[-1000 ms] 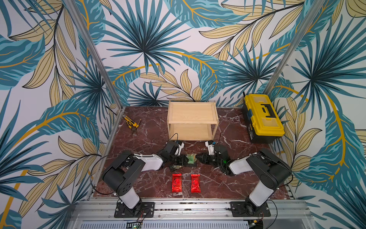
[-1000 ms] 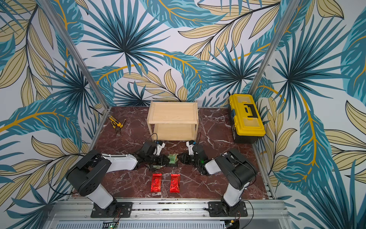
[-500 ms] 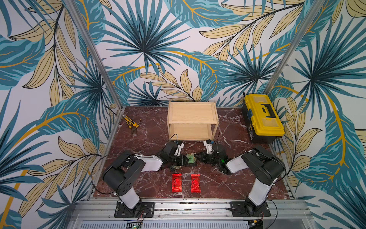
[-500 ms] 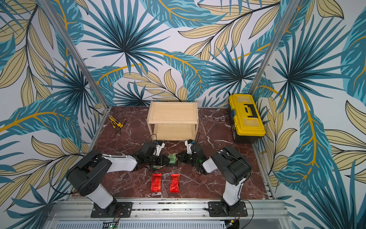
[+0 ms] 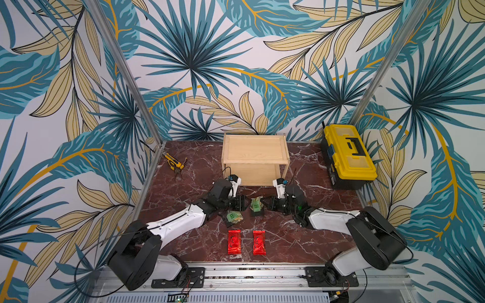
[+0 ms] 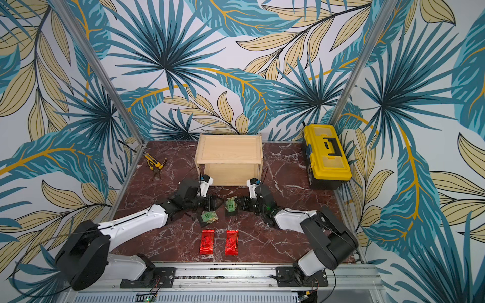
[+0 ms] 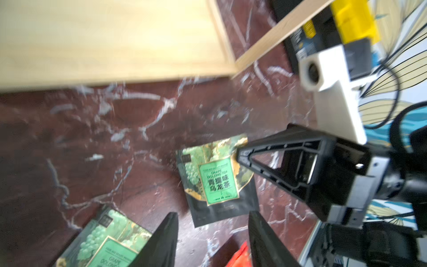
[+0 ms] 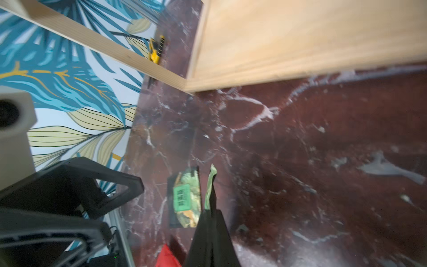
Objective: Place the tea bags on the shelf by color
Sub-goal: Pick up the tea bag from the center of the board, then place the tea bag on the shelf.
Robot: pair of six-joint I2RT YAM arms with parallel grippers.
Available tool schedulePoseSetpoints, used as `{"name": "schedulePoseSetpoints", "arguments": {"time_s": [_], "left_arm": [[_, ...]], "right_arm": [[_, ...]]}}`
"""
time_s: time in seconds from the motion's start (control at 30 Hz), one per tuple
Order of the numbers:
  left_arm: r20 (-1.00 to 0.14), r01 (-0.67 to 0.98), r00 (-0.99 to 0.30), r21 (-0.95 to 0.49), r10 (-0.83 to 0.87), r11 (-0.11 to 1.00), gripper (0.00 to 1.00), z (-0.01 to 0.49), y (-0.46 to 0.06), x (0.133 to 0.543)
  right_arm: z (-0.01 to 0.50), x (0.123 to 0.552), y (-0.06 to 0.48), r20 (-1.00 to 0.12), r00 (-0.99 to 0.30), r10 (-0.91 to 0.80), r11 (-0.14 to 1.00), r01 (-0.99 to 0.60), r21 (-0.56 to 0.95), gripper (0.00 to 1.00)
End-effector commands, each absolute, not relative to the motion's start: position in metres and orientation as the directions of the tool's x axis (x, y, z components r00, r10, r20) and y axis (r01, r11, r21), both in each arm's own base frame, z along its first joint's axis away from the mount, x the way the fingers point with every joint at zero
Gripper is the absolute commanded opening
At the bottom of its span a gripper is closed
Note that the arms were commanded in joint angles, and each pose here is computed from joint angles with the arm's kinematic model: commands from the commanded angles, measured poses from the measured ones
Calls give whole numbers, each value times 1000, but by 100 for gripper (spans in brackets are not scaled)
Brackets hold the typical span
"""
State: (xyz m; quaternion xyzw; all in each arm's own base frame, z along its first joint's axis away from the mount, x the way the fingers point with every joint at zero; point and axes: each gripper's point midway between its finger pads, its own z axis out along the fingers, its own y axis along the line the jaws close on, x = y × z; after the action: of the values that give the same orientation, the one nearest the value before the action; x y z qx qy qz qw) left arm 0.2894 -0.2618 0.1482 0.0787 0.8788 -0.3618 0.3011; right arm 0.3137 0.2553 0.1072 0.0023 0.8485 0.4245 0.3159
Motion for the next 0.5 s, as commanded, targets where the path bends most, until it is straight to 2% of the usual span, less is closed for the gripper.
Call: {"name": "schedulePoseSetpoints", "arguments": {"time_s": [0.0, 0.23, 0.47], "left_arm": [[-669, 340, -730, -529, -136, 778, 53, 196, -233, 302], [-779, 363, -569, -525, -263, 770, 56, 276, -192, 323], [-794, 375, -529, -535, -300, 757, 57, 306, -183, 350]], "right_arm": [[133, 308, 246, -593, -776, 215, 692, -308, 653, 0], [229, 318, 258, -672, -710, 211, 646, -415, 641, 0], [303, 368, 279, -687, -676, 268, 609, -433, 664, 0]]}}
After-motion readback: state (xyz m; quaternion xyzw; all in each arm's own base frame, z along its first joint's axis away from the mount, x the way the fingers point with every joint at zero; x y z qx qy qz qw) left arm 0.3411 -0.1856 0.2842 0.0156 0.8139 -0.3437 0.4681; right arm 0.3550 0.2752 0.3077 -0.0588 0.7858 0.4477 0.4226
